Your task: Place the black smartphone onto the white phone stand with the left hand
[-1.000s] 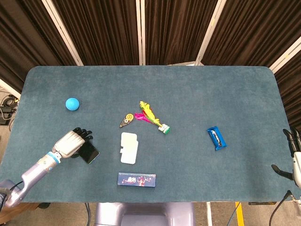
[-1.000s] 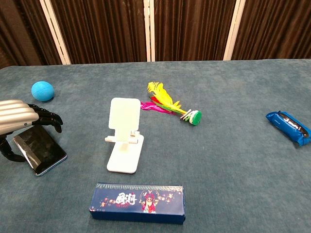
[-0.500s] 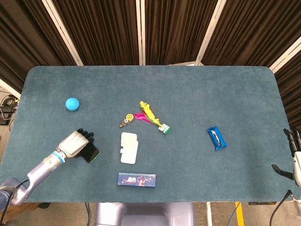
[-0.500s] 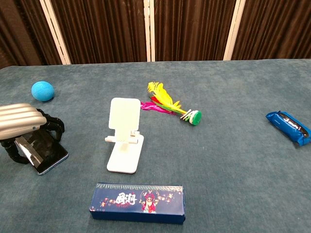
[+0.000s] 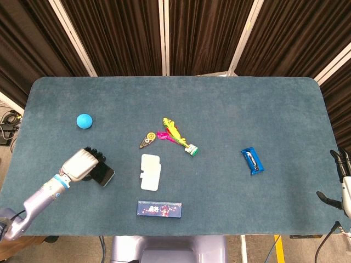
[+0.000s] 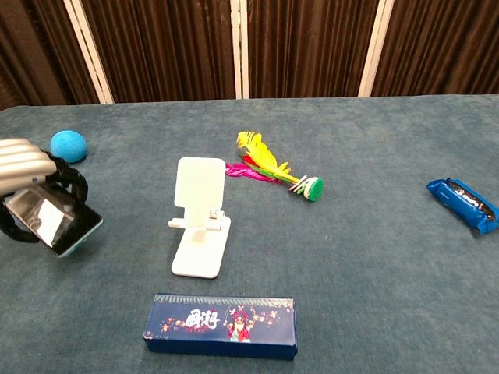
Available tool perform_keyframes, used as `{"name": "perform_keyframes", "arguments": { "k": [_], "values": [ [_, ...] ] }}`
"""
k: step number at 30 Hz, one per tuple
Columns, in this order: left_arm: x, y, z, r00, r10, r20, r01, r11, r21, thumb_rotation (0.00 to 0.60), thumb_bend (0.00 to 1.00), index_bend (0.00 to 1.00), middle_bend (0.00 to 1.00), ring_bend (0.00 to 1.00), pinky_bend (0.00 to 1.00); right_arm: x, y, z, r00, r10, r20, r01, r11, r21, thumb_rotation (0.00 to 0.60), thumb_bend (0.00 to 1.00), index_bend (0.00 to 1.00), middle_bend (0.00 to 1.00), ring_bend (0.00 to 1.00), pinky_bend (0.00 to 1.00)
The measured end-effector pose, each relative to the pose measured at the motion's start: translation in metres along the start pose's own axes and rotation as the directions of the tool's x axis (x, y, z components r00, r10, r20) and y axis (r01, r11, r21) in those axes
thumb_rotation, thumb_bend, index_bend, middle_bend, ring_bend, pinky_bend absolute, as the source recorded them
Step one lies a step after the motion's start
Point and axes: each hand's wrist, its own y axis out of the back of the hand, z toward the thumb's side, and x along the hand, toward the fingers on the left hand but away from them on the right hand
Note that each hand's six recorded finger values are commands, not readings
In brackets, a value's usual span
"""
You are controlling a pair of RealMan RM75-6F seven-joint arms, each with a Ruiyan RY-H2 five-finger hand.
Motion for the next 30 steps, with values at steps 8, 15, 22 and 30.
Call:
{"name": "perform_keyframes", "arguments": {
  "k": [8,15,22,30],
  "values": [
    [-0.004,0.049,-0.004,0.987,0.157,0.039,-0.161,0.976,0.146,0.6,0.0,0.51,0.38,0.38,0.37,0.0,0.002,-0.002,1.0,-0.003,0.003,0.003,1.0,-0.009,0.6,0.0,0.0,0.0,0.0,0.0],
    [0.003,0.101,0.024,0.917,0.325,0.231,-0.393,0.833,0.389,0.6,0.0,0.51,0.38,0.38,0.36,0.001,0.004,-0.003,1.0,-0.007,0.005,0.007,1.0,-0.017,0.6,0.0,0.0,0.0,0.0,0.0],
    [0.024,0.133,0.061,0.842,0.352,0.408,-0.532,0.665,0.524,0.6,0.0,0.5,0.37,0.37,0.35,0.001,0.006,-0.009,1.0,-0.01,0.018,0.011,1.0,-0.027,0.6,0.0,0.0,0.0,0.0,0.0],
    [0.049,0.139,0.09,0.81,0.279,0.515,-0.574,0.553,0.604,0.6,0.0,0.49,0.35,0.35,0.32,-0.001,0.005,-0.016,0.999,-0.005,0.035,0.006,1.0,-0.028,0.6,0.0,0.0,0.0,0.0,0.0]
  ]
}}
